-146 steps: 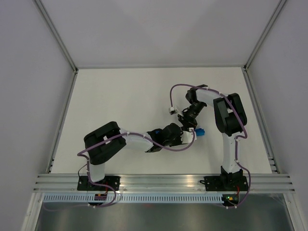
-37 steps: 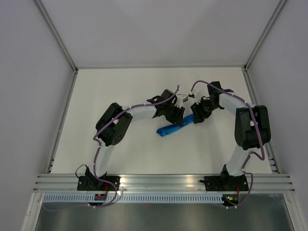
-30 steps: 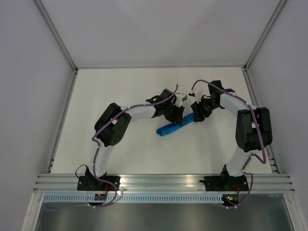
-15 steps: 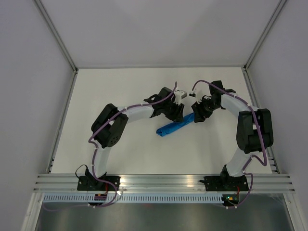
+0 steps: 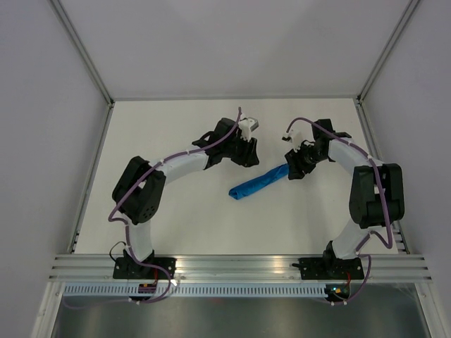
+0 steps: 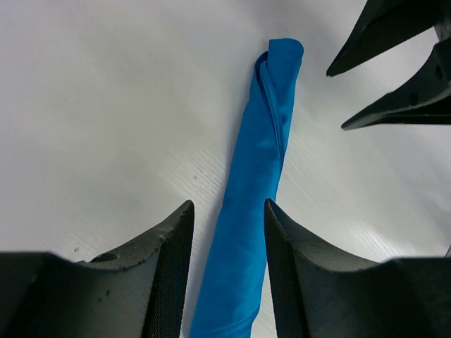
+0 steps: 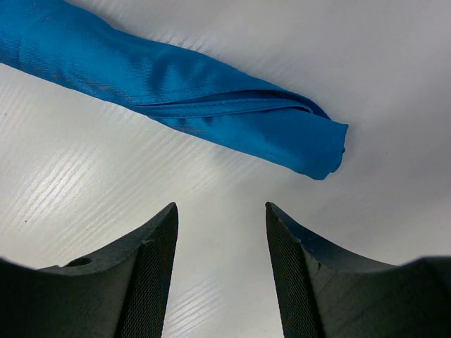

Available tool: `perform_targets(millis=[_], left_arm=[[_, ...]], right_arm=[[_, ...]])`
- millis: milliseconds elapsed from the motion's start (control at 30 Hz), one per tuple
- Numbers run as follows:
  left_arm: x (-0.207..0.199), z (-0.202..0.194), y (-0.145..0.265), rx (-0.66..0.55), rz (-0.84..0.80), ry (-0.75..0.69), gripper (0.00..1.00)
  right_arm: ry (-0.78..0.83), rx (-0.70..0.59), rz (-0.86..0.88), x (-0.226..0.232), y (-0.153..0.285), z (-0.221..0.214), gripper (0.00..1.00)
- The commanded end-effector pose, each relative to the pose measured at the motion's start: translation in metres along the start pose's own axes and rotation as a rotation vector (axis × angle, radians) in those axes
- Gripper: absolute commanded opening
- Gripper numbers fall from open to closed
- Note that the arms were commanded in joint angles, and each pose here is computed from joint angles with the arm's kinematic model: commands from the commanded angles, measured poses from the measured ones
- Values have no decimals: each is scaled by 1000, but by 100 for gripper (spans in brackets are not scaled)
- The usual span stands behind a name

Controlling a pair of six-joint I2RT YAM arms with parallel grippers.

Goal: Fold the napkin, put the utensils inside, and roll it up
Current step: Roll the napkin with the utensil

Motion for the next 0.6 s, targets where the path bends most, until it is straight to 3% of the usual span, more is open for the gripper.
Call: perform_targets(millis=[0,200,400,567], left_arm=[[-9,17,24,-91,2,32,50],[-4,15,60,-158,72,81,49],[-1,11,119,-260,102,156,50],[-1,1,174,-363,167,131,52]], right_arm=[[-1,-54,-38,-3,14,8,59],[-49,-105,-79,-11,31,11,59],[-174,-220,-126,-27,74,2,62],[-265,-267,-223,-43,110,-16,66]])
Point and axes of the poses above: each gripper's point midway between its finger pads, its own y axis back along the fingers, its own x axis along the line the jaws close on, z = x × y, the point moved 5 cm from there along y, back along the fingers, and after that the axes turned 15 degrees about y, right-handed, at the moved point
